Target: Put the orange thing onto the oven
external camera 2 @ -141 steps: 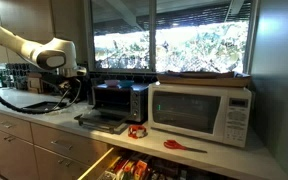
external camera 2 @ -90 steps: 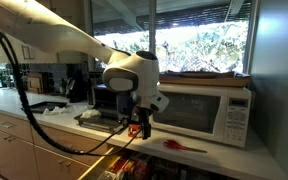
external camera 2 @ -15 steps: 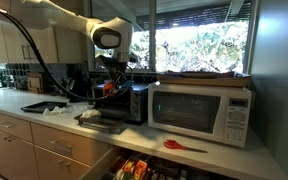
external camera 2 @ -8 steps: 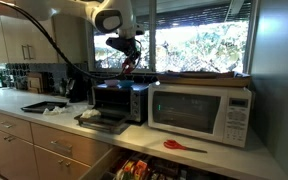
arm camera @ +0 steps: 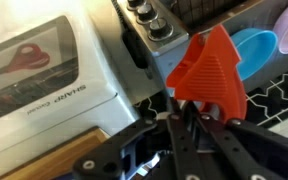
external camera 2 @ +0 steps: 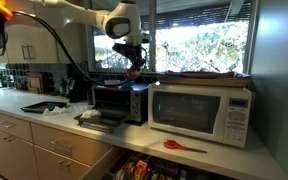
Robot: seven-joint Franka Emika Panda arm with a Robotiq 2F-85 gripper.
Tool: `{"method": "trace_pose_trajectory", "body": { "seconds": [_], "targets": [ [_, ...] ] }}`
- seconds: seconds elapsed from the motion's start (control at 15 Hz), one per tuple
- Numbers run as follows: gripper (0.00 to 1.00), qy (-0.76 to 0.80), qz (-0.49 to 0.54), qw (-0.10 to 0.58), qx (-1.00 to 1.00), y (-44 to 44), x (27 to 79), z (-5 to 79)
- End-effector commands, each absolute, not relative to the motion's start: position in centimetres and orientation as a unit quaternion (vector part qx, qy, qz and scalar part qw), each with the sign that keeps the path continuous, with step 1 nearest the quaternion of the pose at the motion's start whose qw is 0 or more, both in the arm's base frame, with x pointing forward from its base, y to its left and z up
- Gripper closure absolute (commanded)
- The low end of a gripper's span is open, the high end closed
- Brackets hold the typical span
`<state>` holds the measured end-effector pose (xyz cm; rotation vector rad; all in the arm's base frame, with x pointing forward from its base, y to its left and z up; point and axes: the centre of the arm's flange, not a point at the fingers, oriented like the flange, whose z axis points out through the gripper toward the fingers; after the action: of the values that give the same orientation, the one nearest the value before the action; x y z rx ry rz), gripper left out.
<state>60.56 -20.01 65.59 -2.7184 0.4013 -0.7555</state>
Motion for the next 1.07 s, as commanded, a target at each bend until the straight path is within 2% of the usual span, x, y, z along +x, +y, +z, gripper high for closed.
{"method": "trace_pose_trajectory", "body": {
  "seconds": [0.0,0.2,0.47,0.53,0.73,0.8,1.0],
  "targets": [
    [0.98,0.174,-0.191,0.133,-0.957,-23.0,65.7,65.6],
    [0.98,0.179,-0.184,0.113,-0.96,-22.8,68.2,65.5],
    [0.98,0.185,-0.218,0.127,-0.95,-22.0,69.2,65.9],
    [0.91,0.176,-0.214,0.124,-0.953,-21.0,67.1,64.2],
    [0.91,0.178,-0.225,0.124,-0.95,-21.2,67.6,64.9],
    [0.98,0.185,-0.216,0.125,-0.951,-21.2,68.5,63.9],
    [0.98,0.18,-0.213,0.141,-0.95,-20.4,70.2,62.5]
  ]
}}
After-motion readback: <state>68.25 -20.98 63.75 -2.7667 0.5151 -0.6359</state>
